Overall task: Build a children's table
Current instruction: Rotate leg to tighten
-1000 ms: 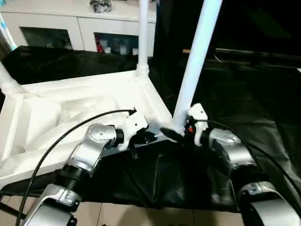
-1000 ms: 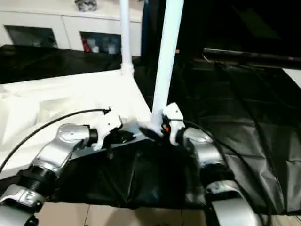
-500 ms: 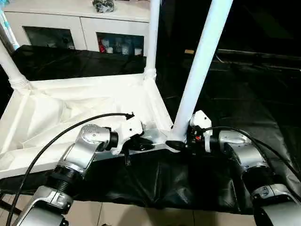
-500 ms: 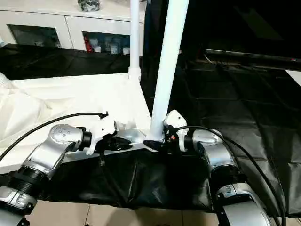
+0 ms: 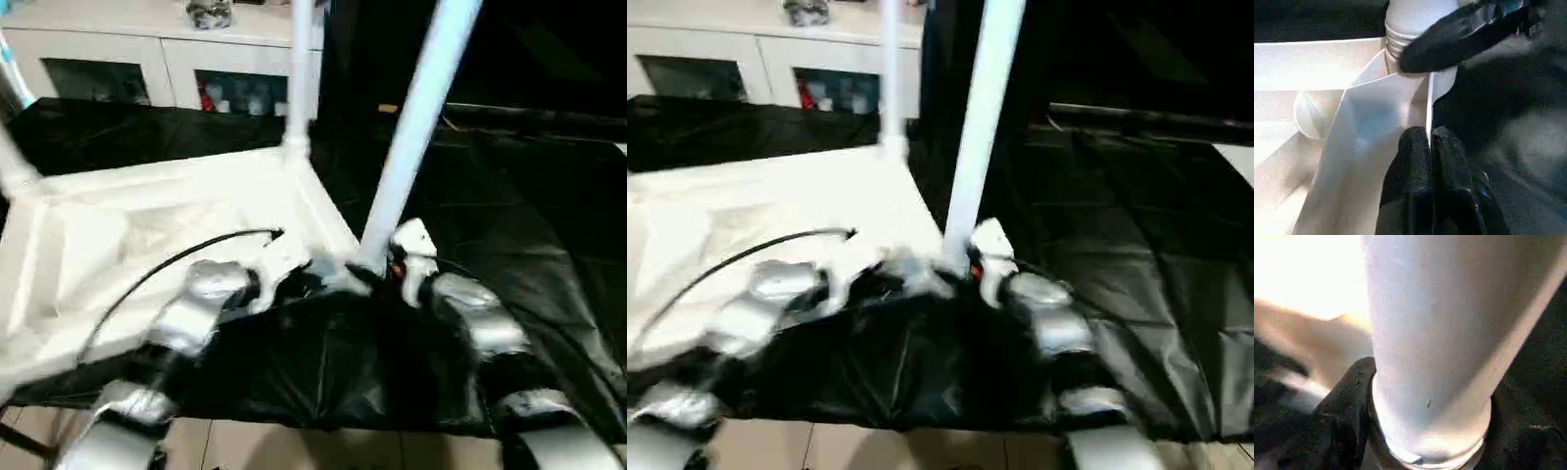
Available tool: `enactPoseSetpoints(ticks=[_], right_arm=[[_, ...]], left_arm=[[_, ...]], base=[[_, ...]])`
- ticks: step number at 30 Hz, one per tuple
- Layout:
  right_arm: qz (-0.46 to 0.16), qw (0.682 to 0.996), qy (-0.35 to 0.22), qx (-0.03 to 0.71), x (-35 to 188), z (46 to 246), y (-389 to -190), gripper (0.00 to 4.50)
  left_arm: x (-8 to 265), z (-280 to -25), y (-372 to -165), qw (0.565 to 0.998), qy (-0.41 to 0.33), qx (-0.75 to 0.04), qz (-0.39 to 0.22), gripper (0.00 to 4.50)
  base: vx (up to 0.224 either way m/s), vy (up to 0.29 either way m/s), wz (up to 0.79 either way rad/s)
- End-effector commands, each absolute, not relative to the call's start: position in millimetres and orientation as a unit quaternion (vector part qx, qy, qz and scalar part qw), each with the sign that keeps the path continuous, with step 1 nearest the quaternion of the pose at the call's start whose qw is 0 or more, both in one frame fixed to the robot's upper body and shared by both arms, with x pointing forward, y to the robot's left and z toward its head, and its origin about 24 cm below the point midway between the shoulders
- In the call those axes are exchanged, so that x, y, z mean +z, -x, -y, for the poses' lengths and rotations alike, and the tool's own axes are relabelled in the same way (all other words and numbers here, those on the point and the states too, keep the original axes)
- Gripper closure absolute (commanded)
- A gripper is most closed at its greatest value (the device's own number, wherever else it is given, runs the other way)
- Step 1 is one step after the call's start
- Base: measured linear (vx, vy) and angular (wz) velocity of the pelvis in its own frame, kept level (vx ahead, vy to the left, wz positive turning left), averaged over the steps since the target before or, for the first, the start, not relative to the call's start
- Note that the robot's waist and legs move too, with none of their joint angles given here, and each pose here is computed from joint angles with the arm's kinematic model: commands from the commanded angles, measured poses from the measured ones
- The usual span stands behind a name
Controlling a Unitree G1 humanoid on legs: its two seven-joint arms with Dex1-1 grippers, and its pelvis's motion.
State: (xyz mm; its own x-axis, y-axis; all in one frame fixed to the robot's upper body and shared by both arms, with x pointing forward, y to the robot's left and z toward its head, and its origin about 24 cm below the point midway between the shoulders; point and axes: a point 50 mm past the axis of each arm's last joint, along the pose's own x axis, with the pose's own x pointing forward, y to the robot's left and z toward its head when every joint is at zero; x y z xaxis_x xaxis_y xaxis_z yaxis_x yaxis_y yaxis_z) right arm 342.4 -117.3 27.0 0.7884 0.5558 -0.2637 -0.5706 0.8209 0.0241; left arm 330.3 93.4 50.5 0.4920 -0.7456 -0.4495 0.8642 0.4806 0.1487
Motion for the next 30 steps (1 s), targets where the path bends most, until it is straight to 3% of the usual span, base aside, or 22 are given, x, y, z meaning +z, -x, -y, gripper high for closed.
enactPoseSetpoints(ticks=[1, 3, 6, 8, 12, 15, 22, 23, 28, 30], right_arm=[[-0.159, 0.941, 0.025, 0.297, 13, 91.2, -336.1, 1.78], [-0.162, 0.957, 0.003, 0.243, 14, 83.3, -341.5, 1.78], [-0.151, 0.963, -0.010, 0.223, 18, 74.7, -344.8, 1.78], [-0.131, 0.965, -0.011, 0.226, 23, 68.7, -346.4, 1.22], [-0.105, 0.966, -0.023, 0.237, 31, 70.5, -347.8, 0.87], [-0.090, 0.958, 0.000, 0.273, 35, 82.0, -348.5, 0.56], [-0.090, 0.923, 0.032, 0.374, 39, 105.3, -341.7, 0.56], [-0.096, 0.907, 0.042, 0.408, 40, 115.9, -338.4, 0.56], [-0.109, 0.885, 0.056, 0.450, 41, 128.9, -333.8, 0.56], [-0.123, 0.862, 0.064, 0.488, 43, 138.7, -328.9, 0.56]], left_arm=[[73, -85, -348, 0.892, -0.169, -0.403, -0.114, 4.50], [71, -75, -350, 0.900, -0.168, -0.385, -0.115, 4.50], [68, -67, -349, 0.900, -0.169, -0.384, -0.115, 4.50], [66, -64, -348, 0.896, -0.168, -0.395, -0.114, 4.50], [65, -68, -344, 0.885, -0.178, -0.414, -0.114, 4.50], [64, -81, -341, 0.873, -0.198, -0.431, -0.111, 4.50], [66, -96, -327, 0.833, -0.203, -0.504, -0.102, 4.50], [66, -101, -321, 0.819, -0.202, -0.527, -0.103, 4.50], [67, -107, -316, 0.802, -0.206, -0.551, -0.102, 4.50], [68, -112, -312, 0.790, -0.204, -0.569, -0.104, 4.50]], base=[[0.000, 0.000, 0.00], [0.000, 0.000, 0.00], [0.000, 0.000, 0.00], [0.000, 0.000, 0.00], [0.000, 0.000, 0.00], [0.000, 0.000, 0.00], [0.000, 0.000, 0.00], [0.000, 0.000, 0.00], [0.000, 0.000, 0.00], [0.000, 0.000, 0.00]])
